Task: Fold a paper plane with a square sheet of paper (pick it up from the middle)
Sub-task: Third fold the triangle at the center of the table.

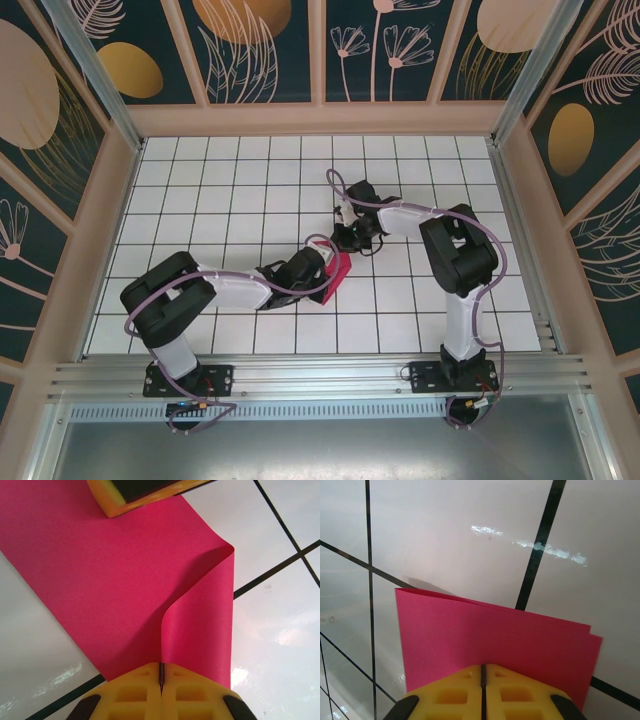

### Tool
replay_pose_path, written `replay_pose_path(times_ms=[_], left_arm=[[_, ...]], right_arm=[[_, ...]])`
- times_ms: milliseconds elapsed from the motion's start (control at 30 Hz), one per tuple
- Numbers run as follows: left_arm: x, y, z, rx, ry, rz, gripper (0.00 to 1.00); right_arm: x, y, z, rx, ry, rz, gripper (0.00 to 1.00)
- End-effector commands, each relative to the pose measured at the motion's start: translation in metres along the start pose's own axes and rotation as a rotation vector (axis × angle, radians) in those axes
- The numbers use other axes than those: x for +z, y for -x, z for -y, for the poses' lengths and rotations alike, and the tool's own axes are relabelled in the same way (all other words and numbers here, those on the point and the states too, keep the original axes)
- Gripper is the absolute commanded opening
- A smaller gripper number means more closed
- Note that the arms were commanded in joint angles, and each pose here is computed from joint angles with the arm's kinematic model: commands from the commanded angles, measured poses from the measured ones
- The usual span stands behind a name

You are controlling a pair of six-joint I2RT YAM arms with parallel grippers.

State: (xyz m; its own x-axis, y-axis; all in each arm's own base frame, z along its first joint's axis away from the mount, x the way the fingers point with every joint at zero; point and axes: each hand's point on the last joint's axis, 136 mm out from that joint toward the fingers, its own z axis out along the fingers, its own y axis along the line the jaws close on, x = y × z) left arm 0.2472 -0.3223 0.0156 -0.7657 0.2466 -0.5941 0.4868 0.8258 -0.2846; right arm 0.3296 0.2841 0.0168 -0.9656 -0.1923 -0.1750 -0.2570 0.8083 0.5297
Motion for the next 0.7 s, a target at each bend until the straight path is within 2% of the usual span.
replay_pose_path(times_ms=[0, 133, 300, 367, 500, 667], left_arm=[[0.005, -0.007, -0.007, 0.002, 0.022, -0.028, 0.02], [0.001, -0.006, -0.007, -0.002, 0.022, -0.021, 0.02], [0.001, -0.005, -0.004, -0.007, 0.009, -0.019, 0.02], [0.001, -0.003, -0.003, -0.008, 0.005, -0.018, 0.02], [0.001, -0.002, 0.0, -0.014, -0.007, -0.016, 0.02], [0.001, -0.002, 0.0, -0.015, -0.009, -0.016, 0.02]], right_arm=[[0.005, -0.008, 0.003, 0.023, -0.013, -0.007, 0.14], [-0.029, 0.017, -0.005, 0.053, 0.038, 0.108, 0.21], [-0.071, 0.03, 0.009, 0.124, 0.032, 0.231, 0.24], [-0.081, 0.022, 0.012, 0.144, 0.036, 0.255, 0.23], [-0.09, -0.007, -0.002, 0.171, 0.135, 0.281, 0.14], [-0.082, -0.044, -0.021, 0.226, 0.25, 0.268, 0.06]])
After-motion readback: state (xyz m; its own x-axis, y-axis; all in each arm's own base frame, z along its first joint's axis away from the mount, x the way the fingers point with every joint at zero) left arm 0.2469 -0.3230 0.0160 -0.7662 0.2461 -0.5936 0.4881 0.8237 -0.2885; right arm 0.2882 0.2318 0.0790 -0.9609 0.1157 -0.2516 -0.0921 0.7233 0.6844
